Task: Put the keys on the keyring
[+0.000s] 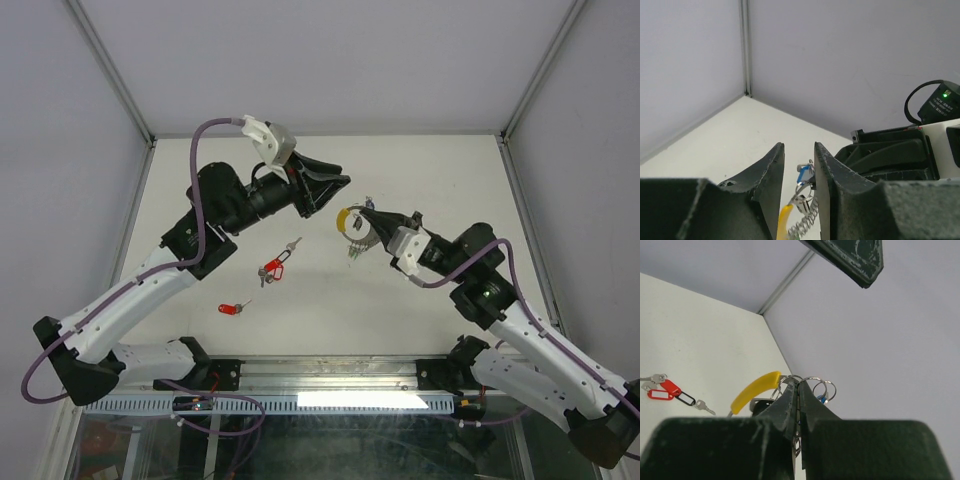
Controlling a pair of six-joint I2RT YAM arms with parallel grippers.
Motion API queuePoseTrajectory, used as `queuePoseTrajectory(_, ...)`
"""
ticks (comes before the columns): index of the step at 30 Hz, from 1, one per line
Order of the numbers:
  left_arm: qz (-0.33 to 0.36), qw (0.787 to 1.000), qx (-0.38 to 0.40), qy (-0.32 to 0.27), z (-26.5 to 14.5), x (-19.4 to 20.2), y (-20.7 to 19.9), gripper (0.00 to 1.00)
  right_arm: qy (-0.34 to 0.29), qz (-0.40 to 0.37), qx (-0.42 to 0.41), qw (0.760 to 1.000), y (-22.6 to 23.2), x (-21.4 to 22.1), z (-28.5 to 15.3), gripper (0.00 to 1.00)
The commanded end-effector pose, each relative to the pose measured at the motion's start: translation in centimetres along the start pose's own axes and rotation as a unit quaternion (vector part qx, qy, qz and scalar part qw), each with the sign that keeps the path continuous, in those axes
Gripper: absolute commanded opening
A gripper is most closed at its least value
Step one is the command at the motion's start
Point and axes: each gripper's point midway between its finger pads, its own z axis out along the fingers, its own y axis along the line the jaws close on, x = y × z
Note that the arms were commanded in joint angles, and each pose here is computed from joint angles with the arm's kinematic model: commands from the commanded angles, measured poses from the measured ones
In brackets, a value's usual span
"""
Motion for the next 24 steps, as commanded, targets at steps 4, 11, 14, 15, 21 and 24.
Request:
queuePoseTrajectory(4,-0.010,0.997,-0.029,0.077,0.9,2.4,0.7,0.28,-0.010,-0.048,0.053,0.997,-3.3,-2.3,0.3,0.00)
queuePoseTrajectory(11,-0.008,0.993,-0.017,0.118,2.3,3.0,0.2,0.28,0.004,-0.051,0.025,0.998,-2.3,-1.7,0.4,0.00)
queuePoseTrajectory(14,-0.009,0.989,-0.018,0.146,2.9,3.4,0.2,0.27,0.009,-0.055,0.010,0.998,-1.7,-1.2,0.5,0.00)
queuePoseTrajectory(15,-0.011,0.987,-0.019,0.156,3.0,3.7,0.2,0.26,0.010,-0.059,0.006,0.998,-1.5,-1.1,0.5,0.00)
queuePoseTrajectory(21,-0.022,0.976,-0.027,0.214,3.9,5.3,0.3,0.25,0.015,-0.073,-0.010,0.997,-0.9,-0.6,0.6,0.00)
queuePoseTrajectory(24,-0.028,0.965,-0.040,0.257,4.0,6.7,0.8,0.25,0.016,-0.073,-0.017,0.997,-0.6,-0.5,0.7,0.00)
